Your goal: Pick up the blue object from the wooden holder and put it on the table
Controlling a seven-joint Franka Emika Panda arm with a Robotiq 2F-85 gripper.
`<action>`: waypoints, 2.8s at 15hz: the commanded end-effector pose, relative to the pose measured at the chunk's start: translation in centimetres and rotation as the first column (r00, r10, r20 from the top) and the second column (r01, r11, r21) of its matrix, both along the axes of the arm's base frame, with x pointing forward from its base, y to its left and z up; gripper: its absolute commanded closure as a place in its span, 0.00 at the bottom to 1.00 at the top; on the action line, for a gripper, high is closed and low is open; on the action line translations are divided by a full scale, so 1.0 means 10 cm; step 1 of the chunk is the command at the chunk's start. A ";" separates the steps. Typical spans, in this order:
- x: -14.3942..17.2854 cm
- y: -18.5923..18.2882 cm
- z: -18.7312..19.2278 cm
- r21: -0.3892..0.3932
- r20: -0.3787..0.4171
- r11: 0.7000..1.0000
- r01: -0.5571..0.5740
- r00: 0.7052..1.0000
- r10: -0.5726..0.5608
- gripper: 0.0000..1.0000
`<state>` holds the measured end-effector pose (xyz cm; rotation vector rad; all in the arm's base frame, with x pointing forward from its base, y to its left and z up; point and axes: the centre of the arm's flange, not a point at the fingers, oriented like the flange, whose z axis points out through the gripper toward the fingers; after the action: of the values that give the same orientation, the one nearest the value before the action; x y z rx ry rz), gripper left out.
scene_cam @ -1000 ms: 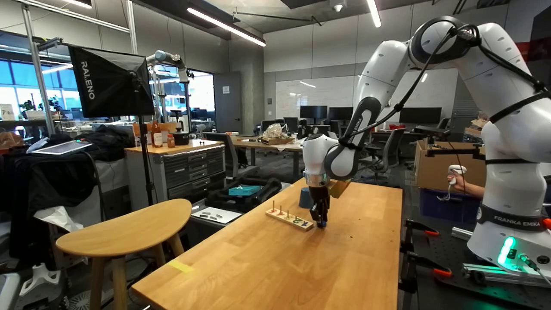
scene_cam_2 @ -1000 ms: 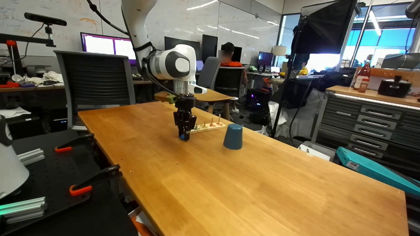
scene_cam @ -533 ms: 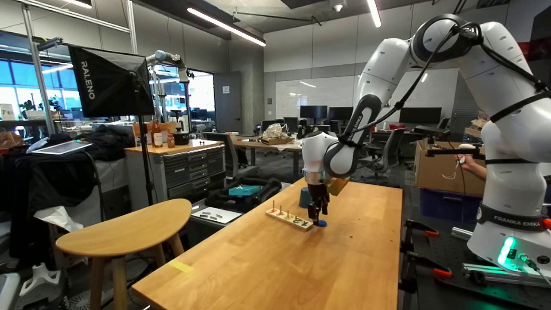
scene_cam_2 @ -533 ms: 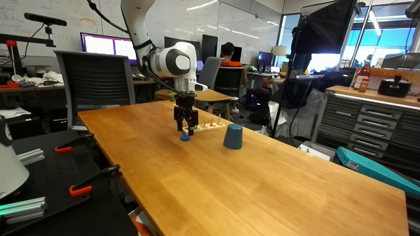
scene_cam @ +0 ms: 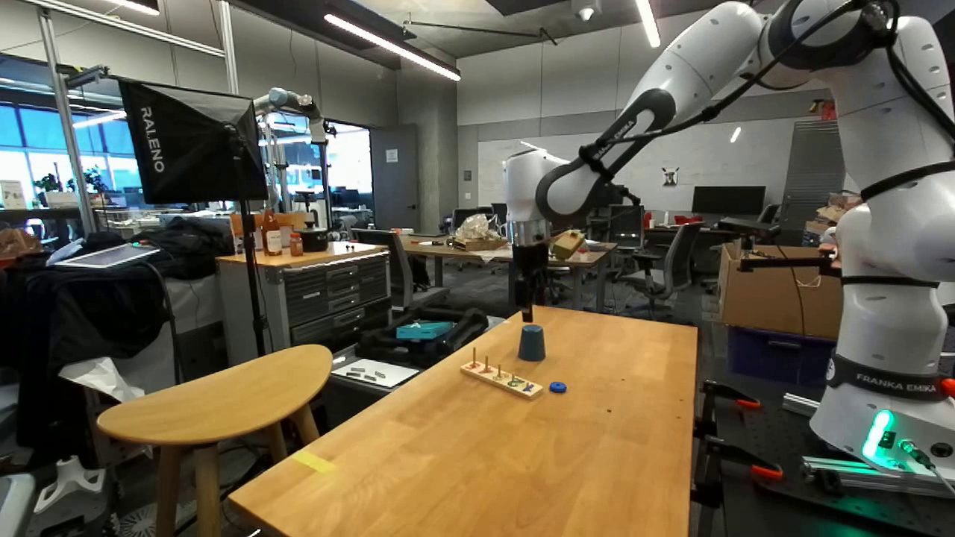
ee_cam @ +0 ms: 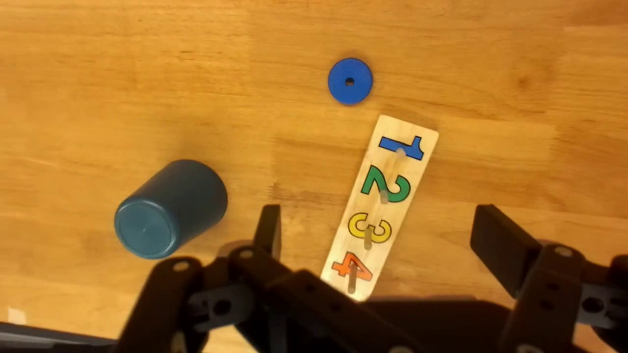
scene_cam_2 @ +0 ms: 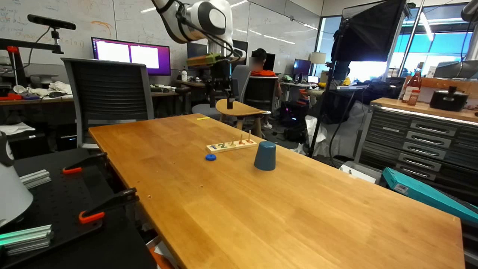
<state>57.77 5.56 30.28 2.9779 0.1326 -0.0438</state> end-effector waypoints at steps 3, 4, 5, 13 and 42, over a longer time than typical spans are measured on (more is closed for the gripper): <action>-0.05 -0.28 0.93 0.033 -0.013 0.999 -0.022 1.000 0.023 0.00; -0.08 -0.39 1.01 0.032 -0.010 0.999 -0.013 1.000 0.013 0.00; -0.10 -0.51 1.06 0.030 -0.005 1.000 -0.003 1.000 0.004 0.00; -0.11 -0.83 1.00 0.009 0.009 0.999 0.045 0.999 -0.045 0.00; 0.68 -2.18 -0.65 0.000 -0.023 0.904 0.428 0.904 -0.428 0.00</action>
<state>64.57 -16.21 23.80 2.9483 -0.5235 -0.1286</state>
